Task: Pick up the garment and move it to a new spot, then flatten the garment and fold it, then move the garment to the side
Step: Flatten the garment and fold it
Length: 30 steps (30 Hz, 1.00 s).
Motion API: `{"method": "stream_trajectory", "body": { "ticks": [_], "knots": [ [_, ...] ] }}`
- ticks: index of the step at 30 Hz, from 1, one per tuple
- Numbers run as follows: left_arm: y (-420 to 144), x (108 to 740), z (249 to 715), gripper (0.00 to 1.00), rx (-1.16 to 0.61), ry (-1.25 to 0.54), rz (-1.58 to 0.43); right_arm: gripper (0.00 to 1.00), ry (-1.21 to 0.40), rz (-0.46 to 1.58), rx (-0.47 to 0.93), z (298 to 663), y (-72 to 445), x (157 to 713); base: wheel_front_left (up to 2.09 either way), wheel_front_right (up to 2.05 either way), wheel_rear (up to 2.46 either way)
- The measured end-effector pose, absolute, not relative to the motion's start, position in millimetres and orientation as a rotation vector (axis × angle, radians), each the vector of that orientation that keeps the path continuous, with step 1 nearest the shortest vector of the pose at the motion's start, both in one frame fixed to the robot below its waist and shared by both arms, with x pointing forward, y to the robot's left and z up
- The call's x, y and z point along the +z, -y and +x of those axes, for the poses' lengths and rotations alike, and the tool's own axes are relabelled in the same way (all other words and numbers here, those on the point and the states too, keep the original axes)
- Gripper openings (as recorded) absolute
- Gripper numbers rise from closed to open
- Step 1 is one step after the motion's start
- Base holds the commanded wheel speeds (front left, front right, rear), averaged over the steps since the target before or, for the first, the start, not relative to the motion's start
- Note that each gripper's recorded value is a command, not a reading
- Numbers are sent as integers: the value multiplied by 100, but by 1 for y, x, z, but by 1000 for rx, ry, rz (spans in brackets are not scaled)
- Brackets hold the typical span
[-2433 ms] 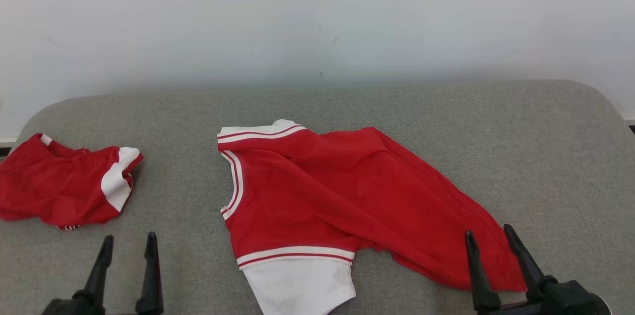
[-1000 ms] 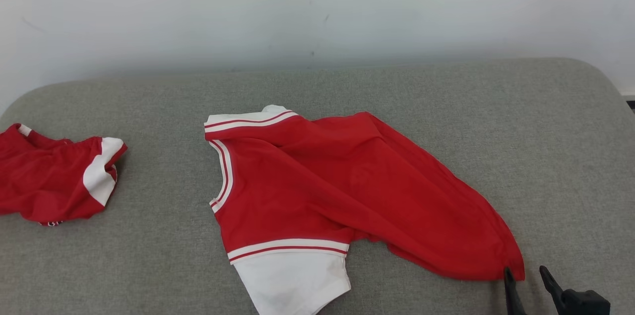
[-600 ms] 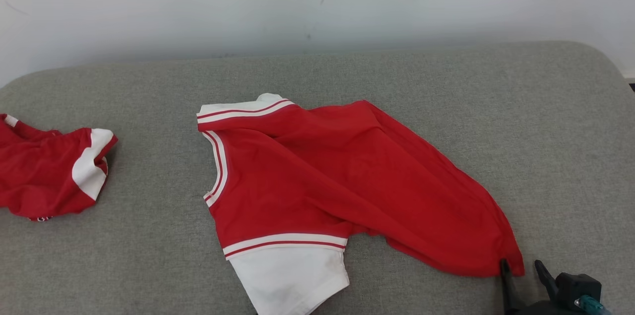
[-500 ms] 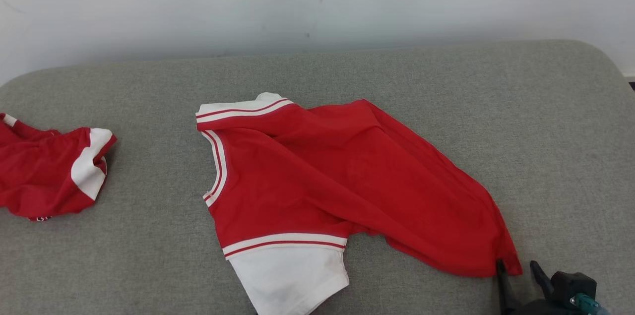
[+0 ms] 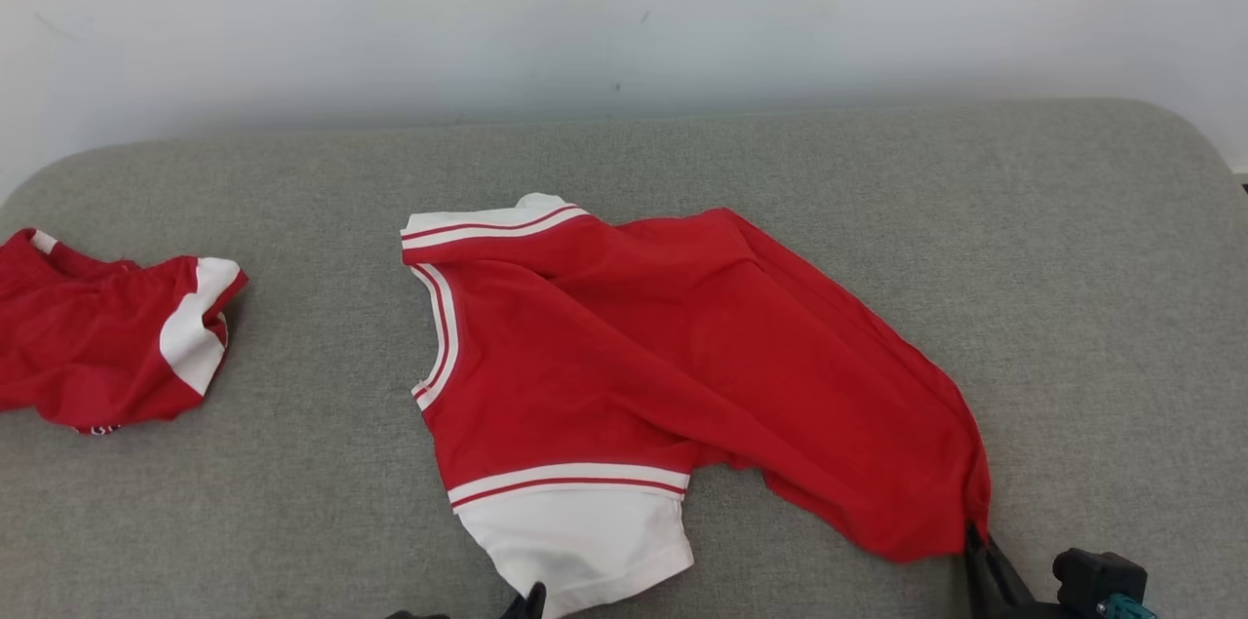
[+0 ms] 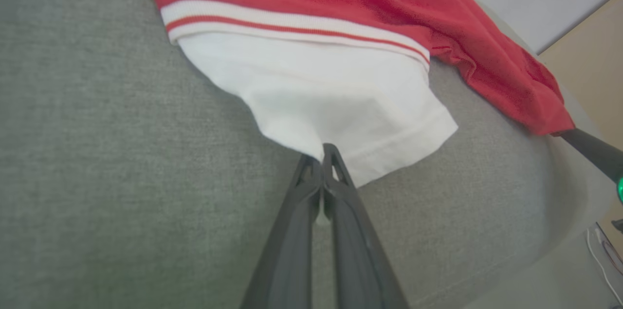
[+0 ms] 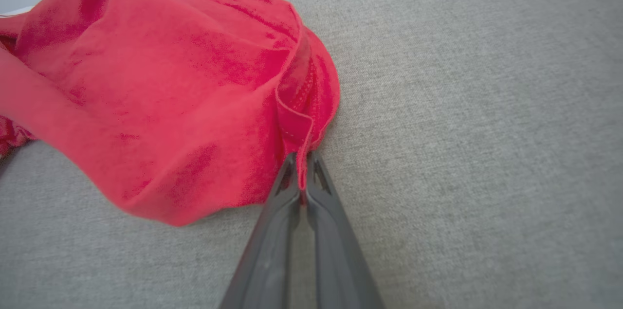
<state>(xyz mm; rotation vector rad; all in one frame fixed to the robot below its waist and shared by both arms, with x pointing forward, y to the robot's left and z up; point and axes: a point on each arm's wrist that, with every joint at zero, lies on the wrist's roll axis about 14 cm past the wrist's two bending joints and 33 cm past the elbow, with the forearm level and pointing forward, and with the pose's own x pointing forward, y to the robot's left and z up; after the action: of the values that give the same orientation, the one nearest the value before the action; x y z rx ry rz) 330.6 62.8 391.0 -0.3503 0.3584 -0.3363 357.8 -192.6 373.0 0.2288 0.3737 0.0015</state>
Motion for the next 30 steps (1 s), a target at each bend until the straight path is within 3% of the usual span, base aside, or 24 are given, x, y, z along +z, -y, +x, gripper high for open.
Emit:
{"method": "stream_trajectory", "body": {
  "ticks": [6, 13, 22, 24, 30],
  "knots": [
    [-75, 431, 360, 0, -348, -210, -317, 0, -286, 278, 73, 369, 171, 399, 0, 0, 0],
    [-92, 513, 431, 0, -420, 30, -173, 0, -74, 311, 146, 425, 165, 471, 0, 0, 0],
    [-107, 664, 542, 0, -467, 282, -84, 0, 157, 375, 182, 530, 183, 589, 0, 0, 0],
    [-102, 713, 575, 0, -484, 350, -79, 0, 222, 435, 175, 570, 194, 630, 0, 0, 0],
    [-98, 780, 634, 0, -478, 428, -4, 0, 329, 465, 164, 639, 211, 702, 0, 0, 0]
  ]
}}
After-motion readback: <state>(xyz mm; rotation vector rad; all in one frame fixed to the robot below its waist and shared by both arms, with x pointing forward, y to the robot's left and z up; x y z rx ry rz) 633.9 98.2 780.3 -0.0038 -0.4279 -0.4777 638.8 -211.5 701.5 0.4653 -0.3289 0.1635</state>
